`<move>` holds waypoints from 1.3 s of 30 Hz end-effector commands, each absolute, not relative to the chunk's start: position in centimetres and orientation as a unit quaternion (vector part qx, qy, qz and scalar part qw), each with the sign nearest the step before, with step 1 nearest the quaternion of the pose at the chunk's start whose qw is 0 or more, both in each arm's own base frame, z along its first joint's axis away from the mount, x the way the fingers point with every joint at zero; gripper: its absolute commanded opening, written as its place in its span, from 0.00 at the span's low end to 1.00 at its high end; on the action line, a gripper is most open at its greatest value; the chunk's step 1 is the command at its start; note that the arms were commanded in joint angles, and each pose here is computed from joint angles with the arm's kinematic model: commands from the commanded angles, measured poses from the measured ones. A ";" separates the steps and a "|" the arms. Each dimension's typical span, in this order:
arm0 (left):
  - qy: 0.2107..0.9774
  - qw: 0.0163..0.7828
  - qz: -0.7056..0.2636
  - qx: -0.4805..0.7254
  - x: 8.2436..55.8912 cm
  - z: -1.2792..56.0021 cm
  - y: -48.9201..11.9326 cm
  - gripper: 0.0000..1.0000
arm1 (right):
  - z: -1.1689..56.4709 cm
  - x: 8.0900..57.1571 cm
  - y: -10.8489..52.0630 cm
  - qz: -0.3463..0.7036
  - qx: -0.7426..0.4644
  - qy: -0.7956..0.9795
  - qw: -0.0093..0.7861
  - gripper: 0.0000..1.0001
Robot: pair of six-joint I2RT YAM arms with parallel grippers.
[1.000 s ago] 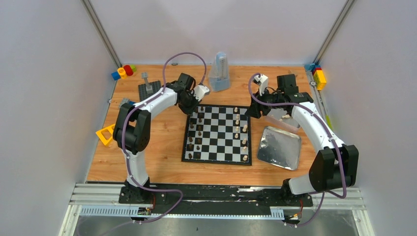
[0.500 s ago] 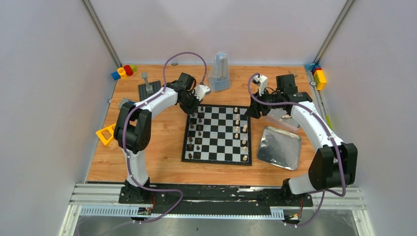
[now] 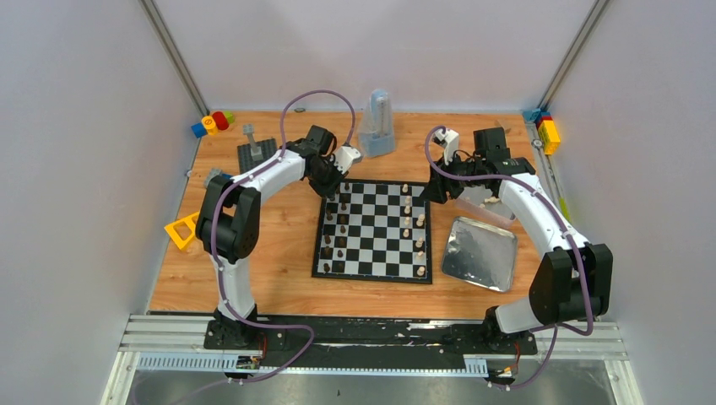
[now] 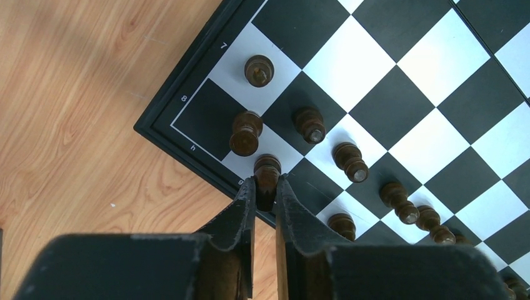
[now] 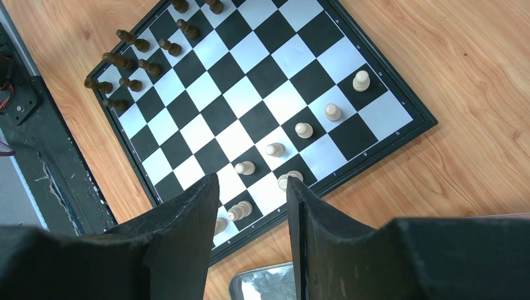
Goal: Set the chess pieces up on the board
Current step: Place the chess piece on the chessboard, then adjust the chess piece on the chessboard.
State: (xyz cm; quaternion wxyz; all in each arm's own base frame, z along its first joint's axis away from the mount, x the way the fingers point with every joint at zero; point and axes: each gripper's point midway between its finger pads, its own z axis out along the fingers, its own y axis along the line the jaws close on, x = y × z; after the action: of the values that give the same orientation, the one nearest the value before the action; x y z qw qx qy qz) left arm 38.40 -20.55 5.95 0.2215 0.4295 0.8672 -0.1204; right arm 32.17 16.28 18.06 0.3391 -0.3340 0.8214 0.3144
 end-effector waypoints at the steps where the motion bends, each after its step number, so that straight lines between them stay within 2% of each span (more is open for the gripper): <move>1: 0.865 0.233 -0.121 0.427 39.3 6.7 -21.0 0.23 | 18.7 32.4 16.5 0.322 -0.344 0.809 0.352 0.45; 7: 0.865 0.243 -0.122 0.423 39.6 7.3 -21.2 0.40 | 18.6 32.4 16.5 0.322 -0.344 0.810 0.350 0.45; 15: 0.857 0.276 -0.118 0.419 40.5 9.8 -21.5 0.48 | 18.6 32.4 16.5 0.323 -0.344 0.810 0.350 0.45; 25: 0.856 0.275 -0.114 0.423 41.9 9.4 -22.0 0.51 | 18.5 32.4 16.5 0.322 -0.343 0.810 0.349 0.45; 39: 0.859 0.253 -0.127 0.426 42.3 7.8 -22.7 0.50 | 18.2 32.4 16.5 0.322 -0.343 0.812 0.346 0.45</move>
State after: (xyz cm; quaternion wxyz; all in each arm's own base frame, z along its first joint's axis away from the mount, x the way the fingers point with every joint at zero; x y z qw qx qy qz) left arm 41.32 -21.63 6.22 0.2336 0.4235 0.8678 -0.1136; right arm 32.19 16.27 18.00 0.3383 -0.3337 0.8218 0.3144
